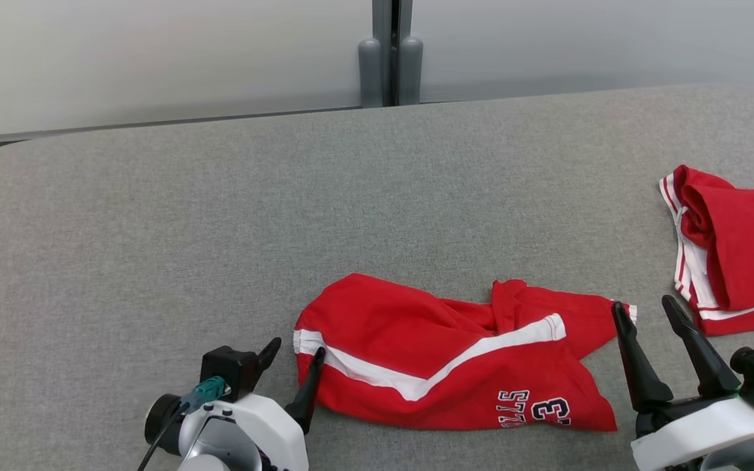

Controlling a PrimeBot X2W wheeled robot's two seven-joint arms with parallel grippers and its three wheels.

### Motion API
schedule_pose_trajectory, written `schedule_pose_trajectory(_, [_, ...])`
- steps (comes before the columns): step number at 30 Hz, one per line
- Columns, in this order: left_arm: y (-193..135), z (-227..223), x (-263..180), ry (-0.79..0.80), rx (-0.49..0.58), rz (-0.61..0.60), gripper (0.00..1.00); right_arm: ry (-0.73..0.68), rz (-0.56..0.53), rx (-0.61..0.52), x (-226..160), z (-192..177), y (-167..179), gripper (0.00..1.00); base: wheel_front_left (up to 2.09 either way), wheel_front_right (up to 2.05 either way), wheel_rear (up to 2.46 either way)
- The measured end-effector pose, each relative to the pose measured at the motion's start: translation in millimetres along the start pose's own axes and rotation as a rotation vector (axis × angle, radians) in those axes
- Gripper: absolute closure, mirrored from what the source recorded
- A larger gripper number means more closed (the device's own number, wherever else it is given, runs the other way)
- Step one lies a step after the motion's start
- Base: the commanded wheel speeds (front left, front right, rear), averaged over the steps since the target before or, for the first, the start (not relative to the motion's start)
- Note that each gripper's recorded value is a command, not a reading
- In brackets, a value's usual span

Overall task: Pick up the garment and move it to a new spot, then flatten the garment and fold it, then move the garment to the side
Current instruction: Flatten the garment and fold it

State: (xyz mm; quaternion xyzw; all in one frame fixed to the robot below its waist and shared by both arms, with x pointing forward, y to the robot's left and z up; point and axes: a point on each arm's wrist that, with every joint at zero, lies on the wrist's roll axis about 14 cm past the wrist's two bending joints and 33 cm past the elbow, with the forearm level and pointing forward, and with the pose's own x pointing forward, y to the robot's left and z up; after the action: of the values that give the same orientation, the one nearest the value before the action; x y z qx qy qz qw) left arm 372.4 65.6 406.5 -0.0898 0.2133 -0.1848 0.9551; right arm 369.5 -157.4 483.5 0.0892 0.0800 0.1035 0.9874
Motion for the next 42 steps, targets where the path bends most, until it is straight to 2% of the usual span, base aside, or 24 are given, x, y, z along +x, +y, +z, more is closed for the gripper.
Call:
schedule_pose_trajectory(1, [0, -3, 2, 0.009, -0.002, -0.002, 0.00, 0.007, -0.005, 0.004, 0, -3, -2, 0.00, 0.00, 0.00, 0.00])
schedule_pose_trajectory(3, [-1, -2, 5, 0.008, -0.006, -0.007, 0.81, 0.022, -0.011, 0.008, 0, -7, -4, 0.00, 0.00, 0.00, 0.00])
schedule_pose_trajectory(4, [-1, -2, 6, 0.006, -0.007, -0.010, 1.00, 0.029, -0.015, 0.015, 1, -10, -5, 0.00, 0.00, 0.00, 0.00])
schedule_pose_trajectory(12, [5, 1, 10, -0.011, -0.007, -0.002, 1.00, 0.141, -0.016, 0.013, 1, -38, -12, 0.00, 0.00, 0.00, 0.00])
schedule_pose_trajectory(22, [11, 4, 14, -0.032, -0.010, 0.013, 1.00, 0.334, 0.118, 0.025, 22, -88, 19, 0.00, 0.00, 0.00, 0.00])
schedule_pose_trajectory(23, [12, 3, 14, -0.033, -0.012, 0.016, 1.00, 0.345, 0.125, 0.027, 23, -92, 21, 0.13, 0.00, 0.00, 0.00])
schedule_pose_trajectory(24, [13, 3, 14, -0.034, -0.013, 0.019, 1.00, 0.356, 0.134, 0.028, 24, -95, 23, 0.38, 0.00, 0.00, 0.00])
schedule_pose_trajectory(26, [14, 6, 15, -0.045, -0.014, 0.022, 1.00, 0.360, 0.142, 0.034, 26, -98, 24, 1.00, 0.00, 0.00, 0.00])
schedule_pose_trajectory(32, [16, 18, 17, -0.094, -0.015, 0.027, 1.00, 0.274, 0.162, 0.028, 34, -82, 25, 1.00, 0.00, 0.00, 0.00])
schedule_pose_trajectory(37, [14, 44, 19, -0.178, -0.011, 0.022, 1.00, 0.099, 0.165, -0.019, 49, -33, 17, 1.00, 0.00, 0.00, 0.00])
schedule_pose_trajectory(42, [10, 67, 18, -0.225, 0.010, 0.012, 1.00, -0.008, 0.170, -0.057, 54, 3, 16, 1.00, 0.00, 0.00, 0.00])
